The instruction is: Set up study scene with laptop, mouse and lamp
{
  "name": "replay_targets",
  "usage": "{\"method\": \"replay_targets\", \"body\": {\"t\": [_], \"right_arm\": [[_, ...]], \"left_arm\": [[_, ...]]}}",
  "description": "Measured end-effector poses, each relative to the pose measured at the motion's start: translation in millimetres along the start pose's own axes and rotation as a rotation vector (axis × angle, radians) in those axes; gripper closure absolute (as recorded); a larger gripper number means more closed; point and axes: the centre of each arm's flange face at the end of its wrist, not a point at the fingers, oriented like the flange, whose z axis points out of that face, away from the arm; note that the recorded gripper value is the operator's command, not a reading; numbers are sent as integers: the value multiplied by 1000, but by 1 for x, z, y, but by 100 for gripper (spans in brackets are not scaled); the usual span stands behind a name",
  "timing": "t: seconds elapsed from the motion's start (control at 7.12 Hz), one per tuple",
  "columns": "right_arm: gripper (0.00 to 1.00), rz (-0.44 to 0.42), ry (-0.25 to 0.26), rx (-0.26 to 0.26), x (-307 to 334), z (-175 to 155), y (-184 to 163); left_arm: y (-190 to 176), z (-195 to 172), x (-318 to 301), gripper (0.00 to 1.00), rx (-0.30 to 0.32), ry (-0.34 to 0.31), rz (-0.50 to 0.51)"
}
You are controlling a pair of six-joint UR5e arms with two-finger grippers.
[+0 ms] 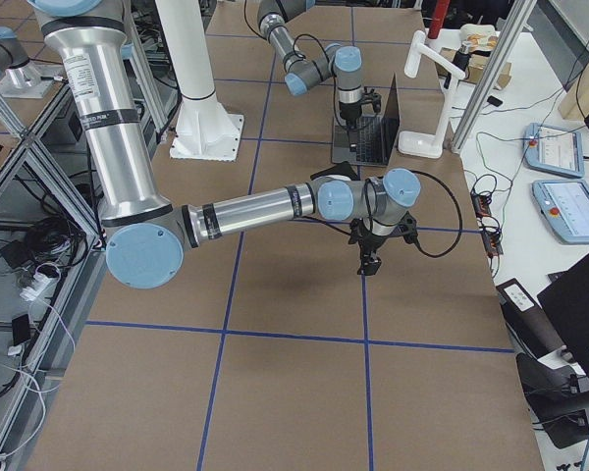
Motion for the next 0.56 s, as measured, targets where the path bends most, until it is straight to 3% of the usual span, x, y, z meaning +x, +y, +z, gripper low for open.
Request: {"method": "replay_targets", "body": {"t": [0.56], "right_arm": [[2, 2, 48, 41, 0, -8, -3]], "left_arm": [[-77, -85, -359, 1, -90, -33, 244]]}}
